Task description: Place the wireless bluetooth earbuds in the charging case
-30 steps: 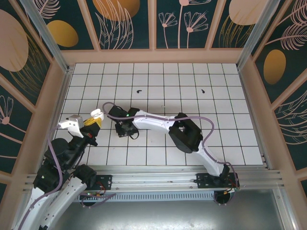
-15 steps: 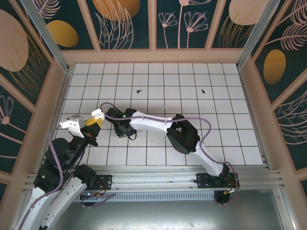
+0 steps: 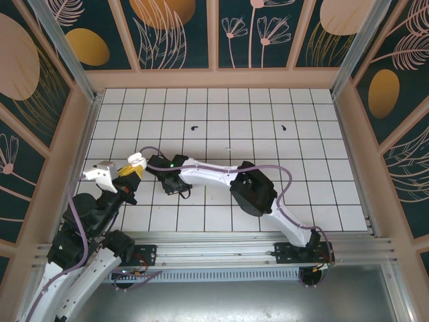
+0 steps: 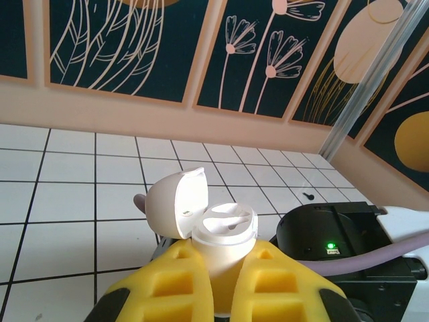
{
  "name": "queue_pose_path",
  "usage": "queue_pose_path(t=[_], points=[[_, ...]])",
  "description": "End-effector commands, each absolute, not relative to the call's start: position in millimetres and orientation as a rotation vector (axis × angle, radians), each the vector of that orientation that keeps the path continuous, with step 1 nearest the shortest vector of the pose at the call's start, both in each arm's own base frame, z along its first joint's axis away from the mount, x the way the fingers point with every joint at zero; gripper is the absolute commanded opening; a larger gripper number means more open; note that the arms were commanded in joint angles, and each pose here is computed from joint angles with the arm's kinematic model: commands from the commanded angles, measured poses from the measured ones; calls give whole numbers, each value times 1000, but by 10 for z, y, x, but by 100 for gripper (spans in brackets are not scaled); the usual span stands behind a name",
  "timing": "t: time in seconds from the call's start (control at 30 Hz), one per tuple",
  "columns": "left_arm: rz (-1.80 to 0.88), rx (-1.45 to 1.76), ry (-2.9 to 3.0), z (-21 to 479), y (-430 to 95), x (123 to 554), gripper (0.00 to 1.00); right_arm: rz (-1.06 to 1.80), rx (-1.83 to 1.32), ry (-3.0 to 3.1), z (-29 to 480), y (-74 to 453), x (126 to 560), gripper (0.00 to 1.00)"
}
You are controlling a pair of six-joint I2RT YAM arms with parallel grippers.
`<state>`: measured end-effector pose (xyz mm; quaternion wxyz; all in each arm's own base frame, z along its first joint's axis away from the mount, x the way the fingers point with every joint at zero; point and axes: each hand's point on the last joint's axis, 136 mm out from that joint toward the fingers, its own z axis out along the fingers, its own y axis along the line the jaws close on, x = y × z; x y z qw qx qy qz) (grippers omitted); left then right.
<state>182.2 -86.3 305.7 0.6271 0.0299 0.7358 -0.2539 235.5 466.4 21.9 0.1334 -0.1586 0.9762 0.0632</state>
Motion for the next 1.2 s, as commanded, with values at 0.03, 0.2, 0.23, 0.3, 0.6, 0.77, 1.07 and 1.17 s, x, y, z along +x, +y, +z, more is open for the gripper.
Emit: queue_pose_path(t=[0.03, 0.2, 0.23, 0.3, 0.6, 0.77, 1.07, 1.17], points=[[-619, 65, 1652, 3141, -888, 1805, 0, 101, -460, 2822, 173, 4599, 2366, 19], [-623, 67, 1656, 3120, -899, 1812, 0, 214, -427, 2804, 352, 4582, 2403, 16], [-623, 67, 1656, 3119, -900, 1812, 0, 275, -409, 2801, 407, 4567, 2416, 16], [-627, 72, 1659, 3111, -913, 1814, 0, 364, -351, 2811, 484, 4460, 2439, 15], [-685, 88, 1681, 2968, -1053, 1882, 0, 461, -200, 2892, 507, 3403, 2459, 14], [-734, 97, 1699, 2838, -1181, 1962, 0, 904, -168, 2879, 634, 3460, 2358, 15], [-756, 109, 1726, 2735, -1266, 2019, 0, 1034, -157, 2995, 374, 3458, 2281, 15], [-762, 103, 1729, 2716, -1265, 2014, 0, 981, -79, 3051, 242, 3305, 2317, 17]])
